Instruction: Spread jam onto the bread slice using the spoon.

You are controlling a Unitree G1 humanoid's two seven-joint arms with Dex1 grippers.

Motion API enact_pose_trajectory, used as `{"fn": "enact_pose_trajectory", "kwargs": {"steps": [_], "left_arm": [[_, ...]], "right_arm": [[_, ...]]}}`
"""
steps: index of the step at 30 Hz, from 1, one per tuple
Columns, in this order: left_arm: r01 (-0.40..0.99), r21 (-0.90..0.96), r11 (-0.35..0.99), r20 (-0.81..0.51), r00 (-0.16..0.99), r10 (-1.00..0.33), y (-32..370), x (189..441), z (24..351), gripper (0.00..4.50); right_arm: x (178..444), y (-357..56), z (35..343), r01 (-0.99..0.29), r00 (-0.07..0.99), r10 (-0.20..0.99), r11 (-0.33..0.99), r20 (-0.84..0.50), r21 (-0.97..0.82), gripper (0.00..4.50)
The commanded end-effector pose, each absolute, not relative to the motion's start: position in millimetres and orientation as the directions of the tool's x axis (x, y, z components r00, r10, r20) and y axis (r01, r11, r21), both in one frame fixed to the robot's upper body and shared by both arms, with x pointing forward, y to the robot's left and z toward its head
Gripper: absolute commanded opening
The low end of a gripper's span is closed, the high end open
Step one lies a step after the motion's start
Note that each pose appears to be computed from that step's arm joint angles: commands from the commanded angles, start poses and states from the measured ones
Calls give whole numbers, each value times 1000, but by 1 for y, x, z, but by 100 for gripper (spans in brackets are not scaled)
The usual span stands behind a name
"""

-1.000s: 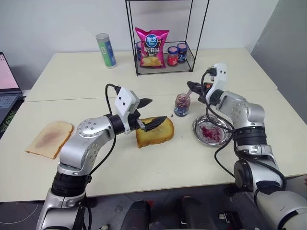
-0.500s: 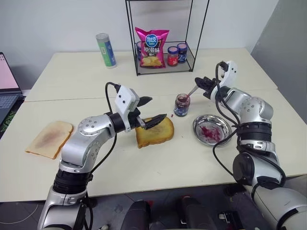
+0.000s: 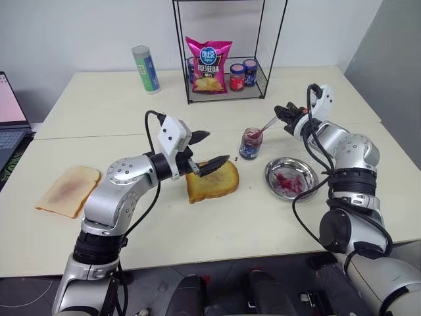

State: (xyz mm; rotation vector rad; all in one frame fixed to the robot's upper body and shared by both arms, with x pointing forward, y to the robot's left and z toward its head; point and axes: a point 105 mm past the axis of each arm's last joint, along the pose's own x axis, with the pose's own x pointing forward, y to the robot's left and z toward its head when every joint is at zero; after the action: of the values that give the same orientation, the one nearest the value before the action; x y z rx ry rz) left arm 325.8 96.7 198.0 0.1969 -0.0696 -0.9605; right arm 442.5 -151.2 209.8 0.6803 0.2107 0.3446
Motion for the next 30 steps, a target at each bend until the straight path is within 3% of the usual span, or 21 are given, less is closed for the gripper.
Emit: {"fn": "enact_pose_trajectory", "kwargs": {"steps": [1,21,30], "left_arm": [[806,239,542,-6,559,-829,95,325,209,450],[823,247,511,-9,530,-848,94,327,211,450],[829,259,496,7,511,-859,101,326,223,450]], "right_arm": [[442,-152,236,-279,927,375,684,4,674,3],[434,-174,236,-196,953,303,553,24,810,3],[414,-165,254,-271,932,345,448,116,852,3]]}}
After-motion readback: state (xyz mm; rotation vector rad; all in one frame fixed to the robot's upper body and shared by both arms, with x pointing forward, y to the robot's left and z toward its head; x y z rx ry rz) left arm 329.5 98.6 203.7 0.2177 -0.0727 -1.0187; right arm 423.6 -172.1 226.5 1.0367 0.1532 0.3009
